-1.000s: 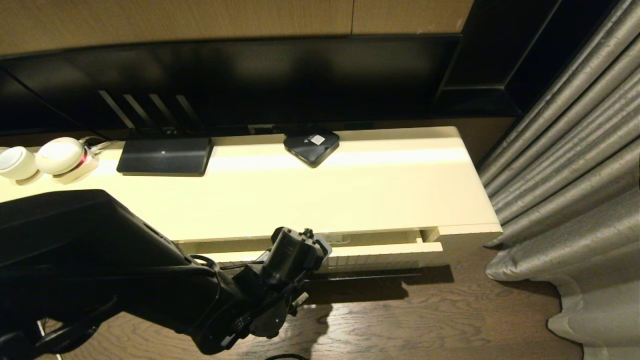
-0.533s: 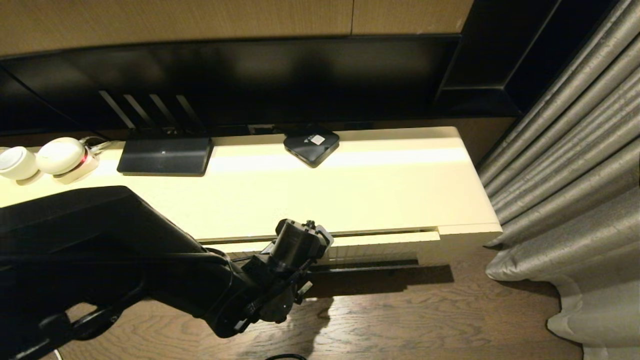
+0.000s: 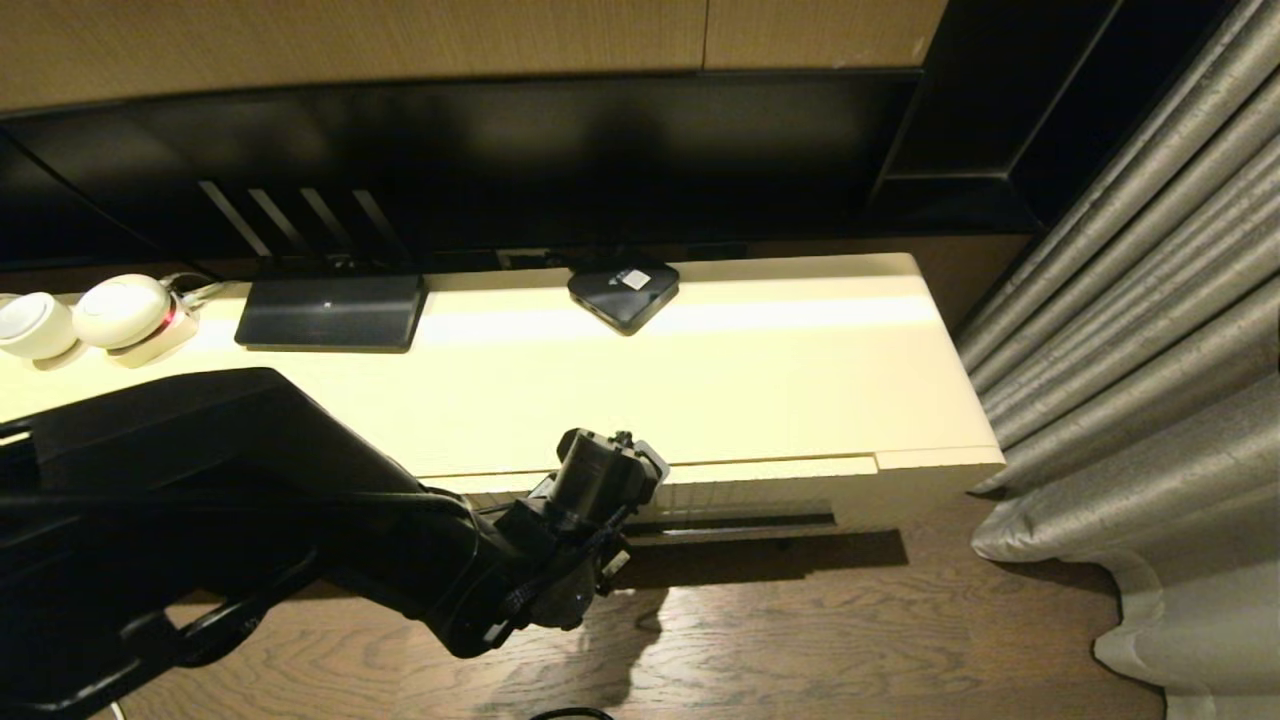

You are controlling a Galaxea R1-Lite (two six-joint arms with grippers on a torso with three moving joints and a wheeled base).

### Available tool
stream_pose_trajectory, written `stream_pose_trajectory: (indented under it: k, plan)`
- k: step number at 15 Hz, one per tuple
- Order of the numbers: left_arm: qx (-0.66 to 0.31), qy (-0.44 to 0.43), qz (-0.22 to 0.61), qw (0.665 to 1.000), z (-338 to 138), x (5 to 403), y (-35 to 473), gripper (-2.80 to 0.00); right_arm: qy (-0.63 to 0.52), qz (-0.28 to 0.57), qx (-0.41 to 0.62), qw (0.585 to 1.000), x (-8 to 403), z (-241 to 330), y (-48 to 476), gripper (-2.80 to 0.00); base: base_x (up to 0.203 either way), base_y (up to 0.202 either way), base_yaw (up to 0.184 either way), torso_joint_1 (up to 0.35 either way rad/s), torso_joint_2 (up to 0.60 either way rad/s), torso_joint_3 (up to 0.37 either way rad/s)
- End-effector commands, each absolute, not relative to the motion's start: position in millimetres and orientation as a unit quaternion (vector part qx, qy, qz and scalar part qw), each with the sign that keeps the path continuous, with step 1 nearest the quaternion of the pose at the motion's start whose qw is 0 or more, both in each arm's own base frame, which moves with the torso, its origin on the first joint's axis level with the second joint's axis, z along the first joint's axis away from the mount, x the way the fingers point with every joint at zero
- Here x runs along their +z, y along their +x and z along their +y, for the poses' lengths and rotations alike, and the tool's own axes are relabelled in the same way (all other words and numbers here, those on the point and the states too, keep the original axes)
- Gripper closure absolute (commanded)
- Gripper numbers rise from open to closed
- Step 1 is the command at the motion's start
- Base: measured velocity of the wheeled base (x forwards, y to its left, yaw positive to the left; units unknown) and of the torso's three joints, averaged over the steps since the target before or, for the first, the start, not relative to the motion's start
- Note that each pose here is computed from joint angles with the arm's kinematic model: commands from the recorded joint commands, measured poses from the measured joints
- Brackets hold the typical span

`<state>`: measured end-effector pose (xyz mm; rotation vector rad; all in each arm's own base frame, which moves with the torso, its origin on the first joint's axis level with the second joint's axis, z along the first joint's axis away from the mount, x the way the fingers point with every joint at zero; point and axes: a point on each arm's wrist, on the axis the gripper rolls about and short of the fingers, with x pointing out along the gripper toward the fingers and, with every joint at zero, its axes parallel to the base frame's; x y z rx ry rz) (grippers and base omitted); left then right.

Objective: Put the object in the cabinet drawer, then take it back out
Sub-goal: Close the drawer

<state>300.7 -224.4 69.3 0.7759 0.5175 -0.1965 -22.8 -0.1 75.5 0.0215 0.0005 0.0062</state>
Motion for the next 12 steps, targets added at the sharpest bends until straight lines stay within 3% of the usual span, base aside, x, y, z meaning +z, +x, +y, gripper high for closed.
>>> stream_pose_trajectory:
  k: [1,7,12]
  plan:
    - [-0.094,0.37,0.244,0.892,-223.8,74.3,299.1,0.0,0.011,0.001,0.004,1.0,75.2,-0.1,-22.6,0.0,0.0,0.0,0.0,0.0,0.0,0.0]
    - [-0.125,0.356,0.191,0.906,-216.1,142.0,244.7,0.0,0.011,0.001,0.003,1.0,75.3,-0.1,-22.6,0.0,0.0,0.0,0.0,0.0,0.0,0.0]
    - [-0.139,0.35,0.169,0.911,-169.9,200.3,181.9,0.0,0.011,0.001,0.004,1.0,75.5,-0.1,-22.7,0.0,0.0,0.0,0.0,0.0,0.0,0.0]
